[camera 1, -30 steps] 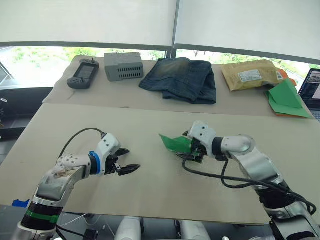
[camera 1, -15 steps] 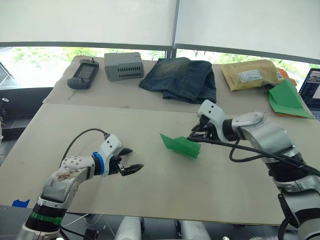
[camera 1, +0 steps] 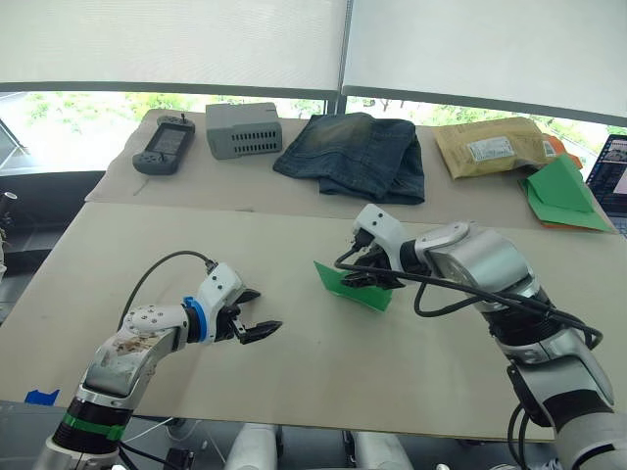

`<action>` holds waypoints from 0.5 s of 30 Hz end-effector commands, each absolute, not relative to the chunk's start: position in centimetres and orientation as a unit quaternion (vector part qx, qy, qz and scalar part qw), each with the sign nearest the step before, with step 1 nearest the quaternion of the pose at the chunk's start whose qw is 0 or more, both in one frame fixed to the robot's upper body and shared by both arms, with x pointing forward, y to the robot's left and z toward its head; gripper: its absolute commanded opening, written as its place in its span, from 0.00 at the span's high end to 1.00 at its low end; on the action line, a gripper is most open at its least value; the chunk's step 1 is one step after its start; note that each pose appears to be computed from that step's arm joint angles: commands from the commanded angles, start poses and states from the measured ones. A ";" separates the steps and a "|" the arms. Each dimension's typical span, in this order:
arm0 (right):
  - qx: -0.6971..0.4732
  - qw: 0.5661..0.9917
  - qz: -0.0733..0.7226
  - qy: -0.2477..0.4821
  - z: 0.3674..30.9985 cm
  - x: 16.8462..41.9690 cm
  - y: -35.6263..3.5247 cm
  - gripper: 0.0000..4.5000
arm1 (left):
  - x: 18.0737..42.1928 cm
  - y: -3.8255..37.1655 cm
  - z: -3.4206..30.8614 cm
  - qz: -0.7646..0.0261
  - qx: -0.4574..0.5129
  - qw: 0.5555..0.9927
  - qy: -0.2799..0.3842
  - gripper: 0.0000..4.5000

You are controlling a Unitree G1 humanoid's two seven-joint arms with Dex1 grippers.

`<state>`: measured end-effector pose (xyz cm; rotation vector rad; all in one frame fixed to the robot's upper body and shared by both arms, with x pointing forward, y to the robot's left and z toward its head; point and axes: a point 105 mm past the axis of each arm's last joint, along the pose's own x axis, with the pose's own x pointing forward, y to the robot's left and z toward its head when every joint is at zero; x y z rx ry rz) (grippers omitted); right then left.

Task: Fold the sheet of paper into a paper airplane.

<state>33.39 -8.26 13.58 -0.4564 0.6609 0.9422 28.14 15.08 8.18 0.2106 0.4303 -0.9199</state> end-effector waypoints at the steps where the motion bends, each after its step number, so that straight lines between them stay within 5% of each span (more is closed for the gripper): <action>1: -0.225 0.820 0.432 0.301 13.7 33.9 -8.5 0.50 | 28.3 15.1 8.1 -0.433 0.106 0.870 0.211 0.00; 4: -0.231 0.818 0.429 0.306 13.3 34.0 -8.6 0.62 | 28.3 15.1 8.0 -0.433 0.109 0.869 0.215 0.00; 9: -0.234 0.814 0.432 0.309 13.0 33.7 -8.6 0.99 | 28.4 15.1 8.0 -0.435 0.111 0.867 0.218 0.00; 15: -0.217 0.825 0.420 0.311 13.5 33.6 -9.4 1.00 | 28.7 14.8 7.9 -0.440 0.114 0.863 0.220 0.00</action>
